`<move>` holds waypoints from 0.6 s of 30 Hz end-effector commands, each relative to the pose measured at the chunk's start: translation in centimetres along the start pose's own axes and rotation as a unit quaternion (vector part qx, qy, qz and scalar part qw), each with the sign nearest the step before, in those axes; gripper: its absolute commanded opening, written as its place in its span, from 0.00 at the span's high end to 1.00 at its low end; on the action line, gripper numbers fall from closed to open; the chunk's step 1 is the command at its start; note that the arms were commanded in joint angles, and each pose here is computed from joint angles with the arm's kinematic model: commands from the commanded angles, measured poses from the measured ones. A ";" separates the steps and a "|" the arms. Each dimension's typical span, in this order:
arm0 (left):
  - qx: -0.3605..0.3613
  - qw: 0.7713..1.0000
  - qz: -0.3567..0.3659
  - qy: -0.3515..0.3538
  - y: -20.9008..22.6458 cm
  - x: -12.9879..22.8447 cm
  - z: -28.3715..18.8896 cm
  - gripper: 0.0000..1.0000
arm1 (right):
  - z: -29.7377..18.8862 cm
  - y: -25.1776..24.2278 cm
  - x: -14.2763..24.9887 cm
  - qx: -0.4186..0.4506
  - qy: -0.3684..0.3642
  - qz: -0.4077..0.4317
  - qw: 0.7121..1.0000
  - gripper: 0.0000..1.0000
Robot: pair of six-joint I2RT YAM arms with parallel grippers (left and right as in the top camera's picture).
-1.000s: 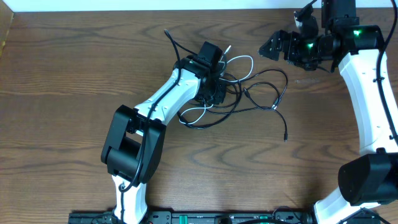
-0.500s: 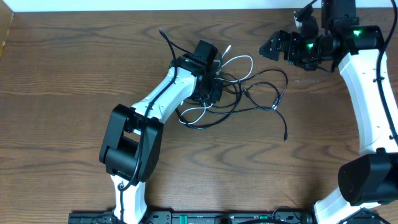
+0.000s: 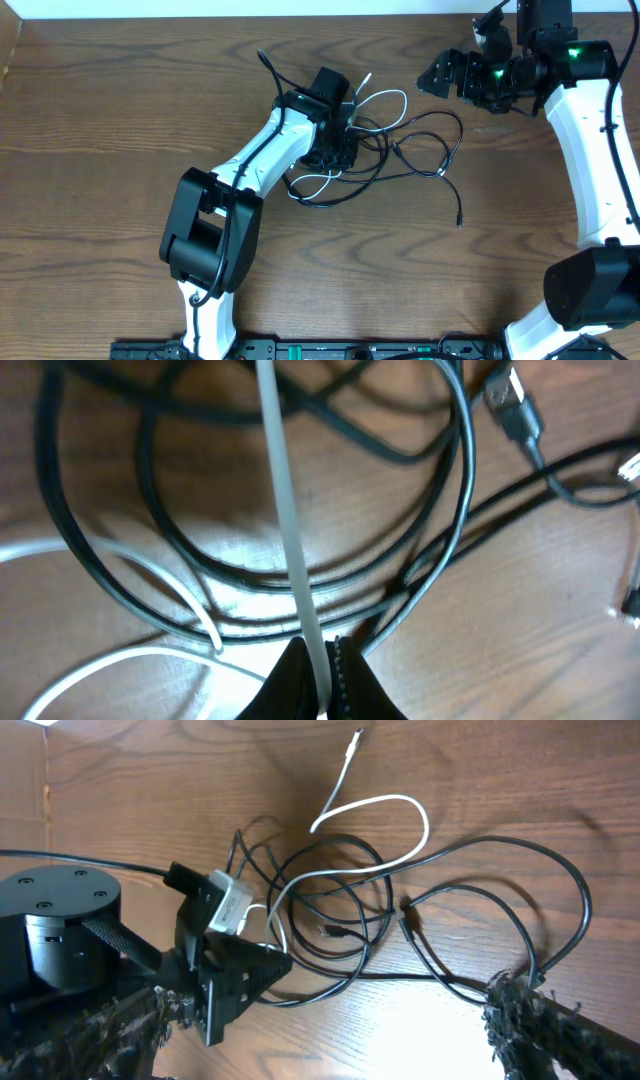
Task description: Untangle cables
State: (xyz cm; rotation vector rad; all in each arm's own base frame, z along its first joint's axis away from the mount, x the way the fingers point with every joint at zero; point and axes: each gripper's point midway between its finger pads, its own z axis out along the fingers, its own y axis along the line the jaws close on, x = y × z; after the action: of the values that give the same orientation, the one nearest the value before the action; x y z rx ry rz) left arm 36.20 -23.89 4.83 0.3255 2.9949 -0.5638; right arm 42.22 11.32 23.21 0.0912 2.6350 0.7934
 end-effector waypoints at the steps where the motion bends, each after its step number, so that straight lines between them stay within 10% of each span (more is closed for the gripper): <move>1: 0.045 0.999 0.009 -0.019 -2.4 -1.3 -2.5 0.93 | -0.8 0.1 0.1 0.007 -0.007 -0.015 1.000 0.01; 18: 0.188 0.933 0.049 -0.302 -12.0 -4.3 -24.8 0.93 | 2.4 0.4 3.4 0.032 0.043 -0.067 0.996 0.01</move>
State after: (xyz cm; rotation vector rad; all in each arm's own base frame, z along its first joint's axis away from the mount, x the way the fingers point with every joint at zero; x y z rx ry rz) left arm 37.49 -26.65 27.90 0.2959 2.3755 -0.9370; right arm 40.63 13.50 21.14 -0.1231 2.6953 0.6919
